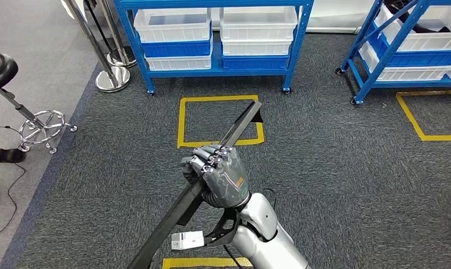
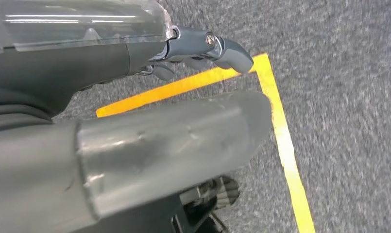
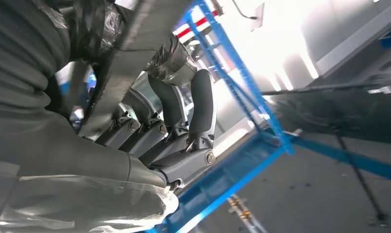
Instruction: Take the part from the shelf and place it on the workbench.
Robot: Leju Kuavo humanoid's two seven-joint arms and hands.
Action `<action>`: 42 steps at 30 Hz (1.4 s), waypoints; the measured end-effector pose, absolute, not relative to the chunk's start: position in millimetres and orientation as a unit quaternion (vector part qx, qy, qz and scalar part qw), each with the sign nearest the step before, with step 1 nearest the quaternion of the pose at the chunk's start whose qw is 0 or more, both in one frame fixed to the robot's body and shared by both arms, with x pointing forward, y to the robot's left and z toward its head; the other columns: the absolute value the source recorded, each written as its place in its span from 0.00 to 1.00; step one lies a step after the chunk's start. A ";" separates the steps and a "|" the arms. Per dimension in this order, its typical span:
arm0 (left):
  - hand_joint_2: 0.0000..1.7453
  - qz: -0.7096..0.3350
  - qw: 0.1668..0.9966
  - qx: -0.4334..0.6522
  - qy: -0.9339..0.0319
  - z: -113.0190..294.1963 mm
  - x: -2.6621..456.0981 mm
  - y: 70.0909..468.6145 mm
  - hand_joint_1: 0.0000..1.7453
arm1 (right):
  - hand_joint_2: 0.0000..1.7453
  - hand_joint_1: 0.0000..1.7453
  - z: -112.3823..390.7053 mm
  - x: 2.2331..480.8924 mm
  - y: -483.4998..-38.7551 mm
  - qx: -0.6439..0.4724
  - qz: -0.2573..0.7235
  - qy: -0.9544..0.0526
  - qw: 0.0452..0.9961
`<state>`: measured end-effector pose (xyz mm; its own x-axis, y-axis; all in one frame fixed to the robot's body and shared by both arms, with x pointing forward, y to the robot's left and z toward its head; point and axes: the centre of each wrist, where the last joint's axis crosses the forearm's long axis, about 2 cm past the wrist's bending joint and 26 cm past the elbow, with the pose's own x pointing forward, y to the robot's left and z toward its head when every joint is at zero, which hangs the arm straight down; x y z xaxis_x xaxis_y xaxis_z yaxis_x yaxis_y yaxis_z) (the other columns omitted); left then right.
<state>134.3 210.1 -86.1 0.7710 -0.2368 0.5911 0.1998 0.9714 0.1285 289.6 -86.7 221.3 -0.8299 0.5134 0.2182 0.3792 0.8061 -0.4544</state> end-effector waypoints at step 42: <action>0.00 -0.116 0.940 0.025 -0.320 -86.2 133.3 208.8 0.00 | 1.00 1.00 230.8 290.8 -103.5 -0.252 0.198 -0.933 0.165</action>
